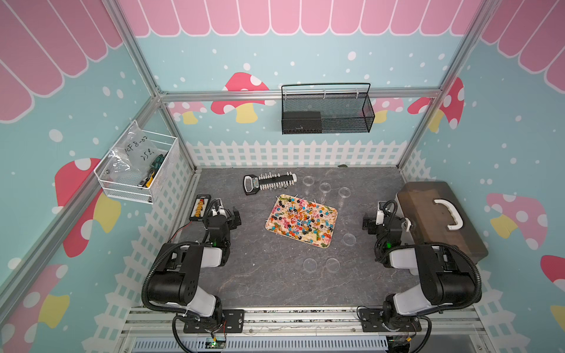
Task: Pour the candies out of the jar
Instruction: Reset both arms
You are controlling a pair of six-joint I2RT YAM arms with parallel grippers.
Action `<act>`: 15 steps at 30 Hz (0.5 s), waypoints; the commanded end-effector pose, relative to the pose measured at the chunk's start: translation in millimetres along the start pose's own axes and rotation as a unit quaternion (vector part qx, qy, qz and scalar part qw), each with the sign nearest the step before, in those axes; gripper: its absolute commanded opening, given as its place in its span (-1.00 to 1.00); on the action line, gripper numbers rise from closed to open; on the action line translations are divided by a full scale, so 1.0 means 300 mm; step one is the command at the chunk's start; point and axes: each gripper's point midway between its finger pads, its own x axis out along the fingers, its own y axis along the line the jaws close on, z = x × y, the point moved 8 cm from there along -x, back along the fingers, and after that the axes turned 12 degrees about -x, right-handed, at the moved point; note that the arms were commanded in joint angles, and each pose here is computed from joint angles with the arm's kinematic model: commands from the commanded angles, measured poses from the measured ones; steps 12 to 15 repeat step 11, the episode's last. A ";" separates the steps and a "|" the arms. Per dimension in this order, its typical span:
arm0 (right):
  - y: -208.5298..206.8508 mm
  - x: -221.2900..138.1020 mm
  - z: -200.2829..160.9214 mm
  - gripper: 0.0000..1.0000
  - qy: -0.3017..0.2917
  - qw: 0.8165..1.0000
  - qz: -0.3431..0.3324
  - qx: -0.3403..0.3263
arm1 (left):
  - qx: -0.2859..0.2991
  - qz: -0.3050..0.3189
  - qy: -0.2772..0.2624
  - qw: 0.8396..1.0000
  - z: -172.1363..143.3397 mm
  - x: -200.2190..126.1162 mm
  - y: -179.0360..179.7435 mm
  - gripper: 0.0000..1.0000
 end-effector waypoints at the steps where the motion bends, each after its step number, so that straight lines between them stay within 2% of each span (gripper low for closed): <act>1: 0.001 0.006 0.019 0.97 -0.014 1.000 0.001 0.004 | -0.001 -0.010 -0.010 1.000 0.026 0.007 -0.014 0.99; 15: 0.000 0.005 0.020 0.97 -0.014 1.000 0.001 0.004 | -0.003 -0.016 -0.015 1.000 0.026 0.002 -0.010 1.00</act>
